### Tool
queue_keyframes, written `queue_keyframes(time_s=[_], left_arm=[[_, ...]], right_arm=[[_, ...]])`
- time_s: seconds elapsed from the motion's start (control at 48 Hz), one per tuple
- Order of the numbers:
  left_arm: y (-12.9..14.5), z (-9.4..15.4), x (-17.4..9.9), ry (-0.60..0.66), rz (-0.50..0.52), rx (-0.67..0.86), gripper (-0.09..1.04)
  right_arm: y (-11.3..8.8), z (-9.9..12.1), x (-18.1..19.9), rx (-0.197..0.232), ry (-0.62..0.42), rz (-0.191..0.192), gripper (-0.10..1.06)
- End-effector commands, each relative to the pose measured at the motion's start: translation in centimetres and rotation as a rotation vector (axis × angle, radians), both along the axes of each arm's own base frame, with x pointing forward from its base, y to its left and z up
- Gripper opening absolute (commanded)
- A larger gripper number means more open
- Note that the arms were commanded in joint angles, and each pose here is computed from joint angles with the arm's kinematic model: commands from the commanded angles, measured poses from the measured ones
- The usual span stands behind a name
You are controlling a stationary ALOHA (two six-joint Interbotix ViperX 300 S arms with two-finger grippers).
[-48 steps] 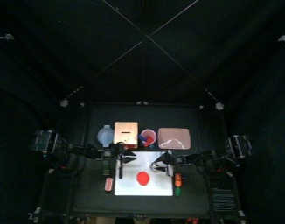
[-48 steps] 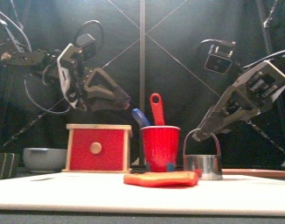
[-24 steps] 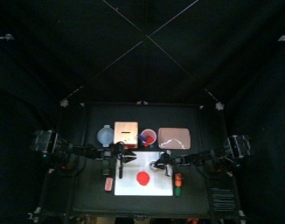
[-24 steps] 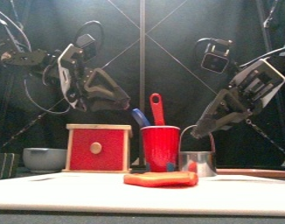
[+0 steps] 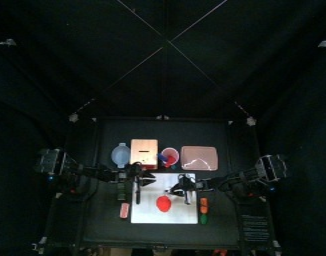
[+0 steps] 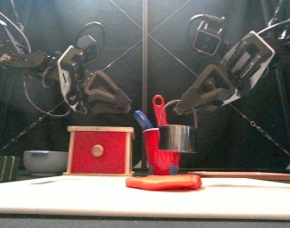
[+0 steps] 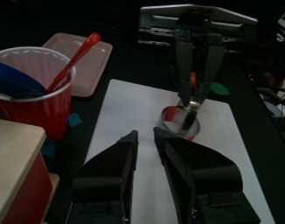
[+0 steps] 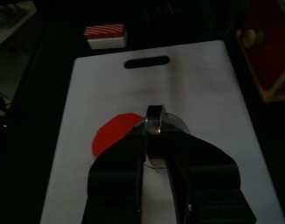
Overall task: Get the cutter from the drawer then cut the dough then place the extra dough in the bowl
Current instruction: Cut the dough
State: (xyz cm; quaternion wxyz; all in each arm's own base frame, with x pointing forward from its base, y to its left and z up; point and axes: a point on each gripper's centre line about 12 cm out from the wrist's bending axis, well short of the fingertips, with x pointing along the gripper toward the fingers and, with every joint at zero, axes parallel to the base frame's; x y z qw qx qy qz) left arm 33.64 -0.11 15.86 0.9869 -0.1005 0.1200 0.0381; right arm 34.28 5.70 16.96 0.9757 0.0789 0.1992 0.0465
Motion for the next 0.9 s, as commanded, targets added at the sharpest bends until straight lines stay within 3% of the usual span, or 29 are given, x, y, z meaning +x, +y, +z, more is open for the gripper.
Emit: queue_keyframes(time_s=[0.021,0.271,0.896], left_arm=[[0.0,0.7,0.3,-0.027,0.000,0.002,0.66],[0.0,0.7,0.3,-0.029,0.000,0.002,0.66],[0.0,0.6,0.2,-0.024,-0.001,0.003,0.66]], right_arm=[[1.0,1.3,0.5,0.026,-0.039,0.009,0.54],[2.5,0.7,1.6,0.052,-0.018,0.019,0.54],[3.0,-1.3,3.3,0.067,0.067,0.002,0.54]])
